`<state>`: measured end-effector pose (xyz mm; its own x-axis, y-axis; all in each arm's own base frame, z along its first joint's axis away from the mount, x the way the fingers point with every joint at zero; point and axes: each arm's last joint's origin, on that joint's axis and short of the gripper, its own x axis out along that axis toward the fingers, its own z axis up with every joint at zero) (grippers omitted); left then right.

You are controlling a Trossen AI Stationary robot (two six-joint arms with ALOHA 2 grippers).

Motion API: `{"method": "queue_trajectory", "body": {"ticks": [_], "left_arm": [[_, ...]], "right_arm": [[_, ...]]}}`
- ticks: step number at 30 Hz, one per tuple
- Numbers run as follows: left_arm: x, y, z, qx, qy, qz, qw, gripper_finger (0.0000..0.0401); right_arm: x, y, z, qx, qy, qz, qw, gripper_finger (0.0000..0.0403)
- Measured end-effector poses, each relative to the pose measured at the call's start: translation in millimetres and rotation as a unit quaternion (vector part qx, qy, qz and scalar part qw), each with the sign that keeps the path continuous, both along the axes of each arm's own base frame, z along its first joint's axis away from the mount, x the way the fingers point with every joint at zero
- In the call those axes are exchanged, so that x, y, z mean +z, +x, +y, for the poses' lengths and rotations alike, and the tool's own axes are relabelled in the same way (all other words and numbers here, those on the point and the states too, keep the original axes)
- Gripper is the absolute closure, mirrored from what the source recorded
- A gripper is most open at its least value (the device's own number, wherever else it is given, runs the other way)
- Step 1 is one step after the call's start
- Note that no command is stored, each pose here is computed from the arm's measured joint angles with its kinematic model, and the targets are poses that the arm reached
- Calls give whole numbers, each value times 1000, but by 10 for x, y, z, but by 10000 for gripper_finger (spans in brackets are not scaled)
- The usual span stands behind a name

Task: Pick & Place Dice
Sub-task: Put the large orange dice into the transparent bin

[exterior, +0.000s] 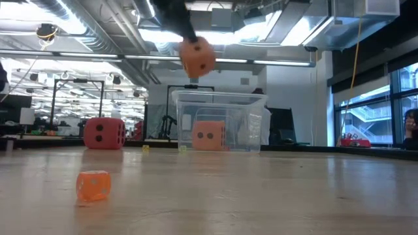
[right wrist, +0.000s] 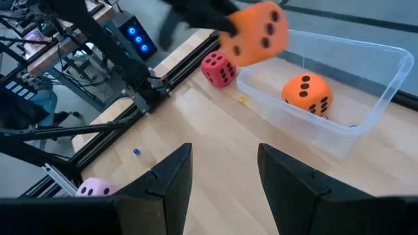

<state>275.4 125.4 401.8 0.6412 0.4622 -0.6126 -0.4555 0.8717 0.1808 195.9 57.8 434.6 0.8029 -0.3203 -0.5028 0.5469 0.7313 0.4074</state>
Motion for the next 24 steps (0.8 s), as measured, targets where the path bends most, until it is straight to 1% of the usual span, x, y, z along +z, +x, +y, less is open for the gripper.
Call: {"method": "queue_trajectory", "body": {"ticks": [3, 6, 10, 17, 21, 24], "left_arm": [[-125, 27, 230, 3, -30, 9, 999, 359], [-253, 94, 357, -4, -45, 27, 999, 359], [-383, 203, 420, -15, -44, 46, 998, 359], [-583, 369, 485, -57, -25, 86, 994, 361], [-717, 379, 533, -62, -29, 133, 989, 361], [-770, 374, 540, -62, -24, 161, 985, 361]], "right_arm": [[-9, 0, 77, -7, -13, -6, 1000, 230], [-34, 36, 125, -23, -27, -9, 999, 230], [-92, 128, 167, -30, -39, 1, 999, 230], [-236, 330, 243, -50, -37, 20, 998, 230], [-297, 408, 275, -62, -39, 25, 997, 230], [-302, 427, 282, -66, -33, 19, 997, 230]]}}
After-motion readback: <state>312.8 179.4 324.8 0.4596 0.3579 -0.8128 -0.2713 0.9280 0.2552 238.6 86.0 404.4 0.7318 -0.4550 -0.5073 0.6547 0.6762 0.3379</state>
